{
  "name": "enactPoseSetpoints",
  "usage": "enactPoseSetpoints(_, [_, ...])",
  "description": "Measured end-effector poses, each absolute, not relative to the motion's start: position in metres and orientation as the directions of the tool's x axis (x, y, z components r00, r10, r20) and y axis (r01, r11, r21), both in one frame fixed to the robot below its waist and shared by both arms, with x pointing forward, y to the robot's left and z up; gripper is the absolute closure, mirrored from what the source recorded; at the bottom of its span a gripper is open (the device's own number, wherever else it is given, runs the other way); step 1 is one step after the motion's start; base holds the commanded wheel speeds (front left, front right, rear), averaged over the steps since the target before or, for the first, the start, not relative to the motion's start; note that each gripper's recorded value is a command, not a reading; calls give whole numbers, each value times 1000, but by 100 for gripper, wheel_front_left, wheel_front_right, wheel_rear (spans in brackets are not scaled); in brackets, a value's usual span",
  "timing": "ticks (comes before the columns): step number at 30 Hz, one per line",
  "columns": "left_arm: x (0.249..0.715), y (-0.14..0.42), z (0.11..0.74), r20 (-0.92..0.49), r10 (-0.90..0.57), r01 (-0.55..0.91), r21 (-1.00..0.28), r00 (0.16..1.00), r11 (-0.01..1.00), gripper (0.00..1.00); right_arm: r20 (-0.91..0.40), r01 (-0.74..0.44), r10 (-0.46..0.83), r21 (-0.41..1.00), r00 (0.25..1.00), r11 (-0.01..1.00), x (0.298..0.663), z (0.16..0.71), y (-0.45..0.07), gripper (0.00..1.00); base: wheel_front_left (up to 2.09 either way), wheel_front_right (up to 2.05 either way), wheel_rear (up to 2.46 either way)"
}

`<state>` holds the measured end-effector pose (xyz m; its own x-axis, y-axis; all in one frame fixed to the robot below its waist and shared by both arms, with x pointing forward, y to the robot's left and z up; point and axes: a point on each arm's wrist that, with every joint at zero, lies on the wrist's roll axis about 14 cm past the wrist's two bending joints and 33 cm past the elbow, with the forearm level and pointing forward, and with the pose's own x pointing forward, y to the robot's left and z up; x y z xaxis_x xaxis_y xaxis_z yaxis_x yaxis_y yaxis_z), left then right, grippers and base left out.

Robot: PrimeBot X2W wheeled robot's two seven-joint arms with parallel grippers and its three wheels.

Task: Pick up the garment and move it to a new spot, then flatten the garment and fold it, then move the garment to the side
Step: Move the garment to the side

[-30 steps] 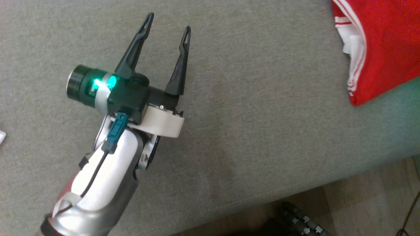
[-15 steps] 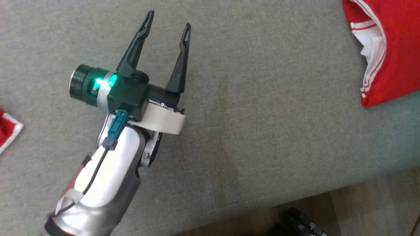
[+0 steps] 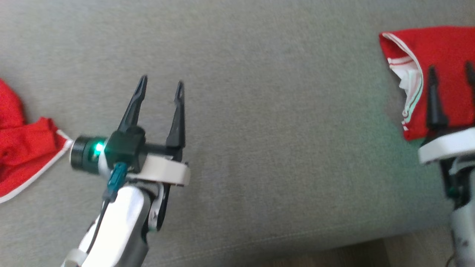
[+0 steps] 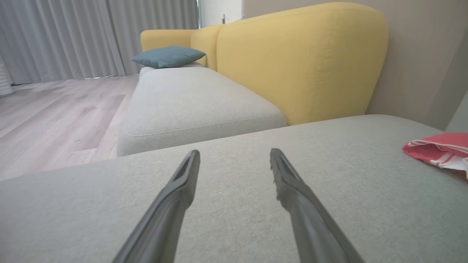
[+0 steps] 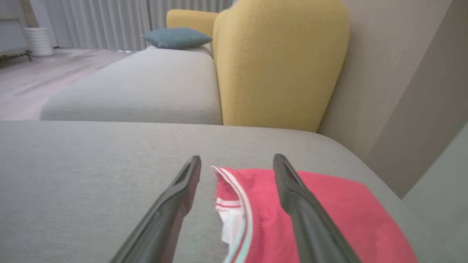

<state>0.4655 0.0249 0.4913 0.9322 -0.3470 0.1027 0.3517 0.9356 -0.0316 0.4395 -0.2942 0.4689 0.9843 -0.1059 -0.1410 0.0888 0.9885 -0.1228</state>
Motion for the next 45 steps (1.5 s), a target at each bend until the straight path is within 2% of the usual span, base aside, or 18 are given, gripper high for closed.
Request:
enactPoseSetpoints(9, [432, 90, 493, 57, -160, 161, -13, 985, 987, 0, -87, -55, 56, 15, 995, 998, 423, 488, -209, 0, 0, 0, 0])
enactPoseSetpoints(17, [398, 127, 498, 45, -53, 54, -11, 998, 999, 0, -58, -103, 106, 51, 993, 993, 403, 505, -180, 0, 0, 0, 0])
enactPoseSetpoints(35, [353, 142, 499, 36, -32, 32, 14, 999, 999, 0, -76, -77, 83, 85, 994, 993, 350, 512, -178, 0, 0, 0, 0])
enactPoseSetpoints(45, [350, 141, 501, 33, -39, 38, 20, 999, 999, 0, -72, -66, 74, 113, 995, 991, 344, 513, -179, 0, 0, 0, 0])
